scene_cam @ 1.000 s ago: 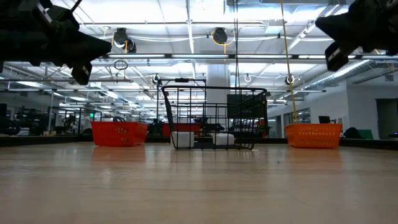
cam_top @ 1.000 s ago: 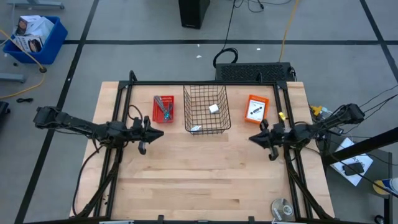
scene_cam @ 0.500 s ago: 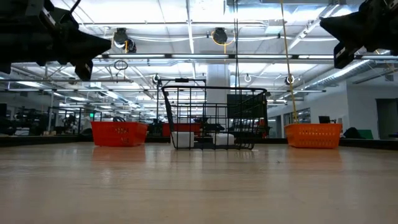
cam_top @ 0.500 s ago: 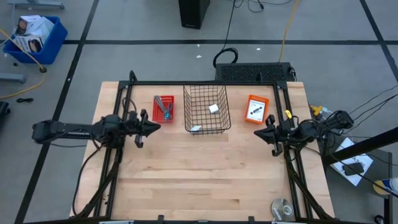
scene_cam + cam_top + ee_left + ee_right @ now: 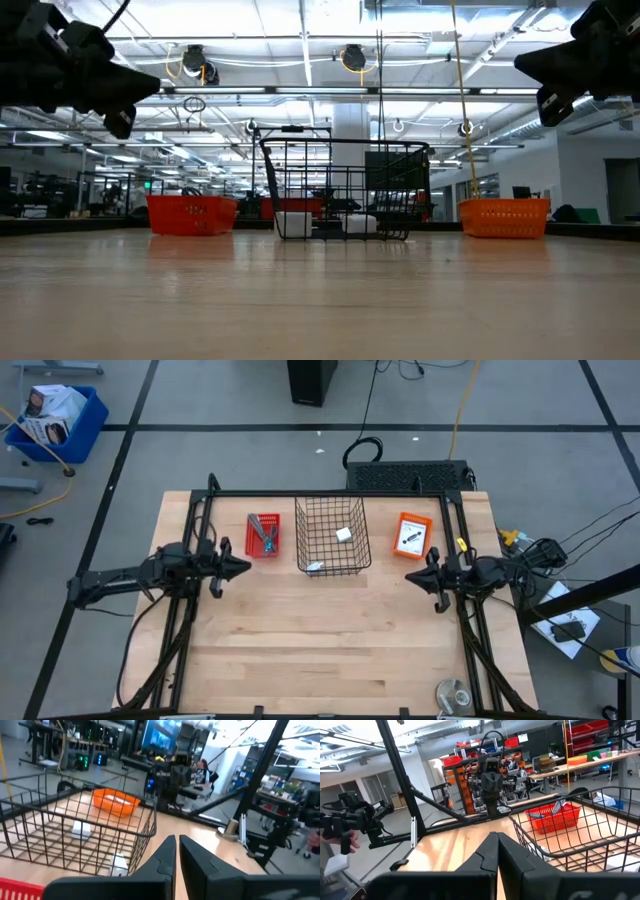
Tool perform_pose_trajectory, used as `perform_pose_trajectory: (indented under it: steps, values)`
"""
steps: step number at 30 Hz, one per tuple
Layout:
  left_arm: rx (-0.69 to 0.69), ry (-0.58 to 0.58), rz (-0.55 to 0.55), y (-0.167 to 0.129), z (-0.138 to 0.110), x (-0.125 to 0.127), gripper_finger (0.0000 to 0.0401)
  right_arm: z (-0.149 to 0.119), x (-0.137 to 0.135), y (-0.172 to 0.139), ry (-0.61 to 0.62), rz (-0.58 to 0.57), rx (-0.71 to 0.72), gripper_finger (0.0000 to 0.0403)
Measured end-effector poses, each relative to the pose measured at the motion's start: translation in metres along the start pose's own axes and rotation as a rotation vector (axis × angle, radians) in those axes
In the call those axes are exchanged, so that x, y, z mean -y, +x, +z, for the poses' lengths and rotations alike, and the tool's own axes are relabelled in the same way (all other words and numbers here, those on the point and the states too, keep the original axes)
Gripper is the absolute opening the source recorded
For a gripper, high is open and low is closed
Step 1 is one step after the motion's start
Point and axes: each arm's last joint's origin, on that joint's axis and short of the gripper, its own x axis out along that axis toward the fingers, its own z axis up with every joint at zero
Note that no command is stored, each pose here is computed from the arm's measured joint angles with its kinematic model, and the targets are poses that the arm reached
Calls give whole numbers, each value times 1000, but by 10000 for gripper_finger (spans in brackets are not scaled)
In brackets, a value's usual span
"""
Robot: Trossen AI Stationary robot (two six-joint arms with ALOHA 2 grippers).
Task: Pick and place items into bin
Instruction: Return to Home Position
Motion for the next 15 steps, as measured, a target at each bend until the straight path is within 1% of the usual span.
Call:
perform_pose_trajectory:
  steps: [4, 7, 11, 15]
  values:
    - [65, 28, 3, -6, 6, 1, 26, -1, 0, 0, 4, -3, -12, 0]
    - [55, 42, -12, -6, 8, 1, 26, -1, 0, 0, -19, -8, -9, 0]
    - [14, 20, -20, -6, 2, 0, 26, -1, 1, 0, -58, -30, -8, 0]
    - [44, 66, -19, -6, 5, 1, 26, -1, 1, 0, -59, -27, -10, 0]
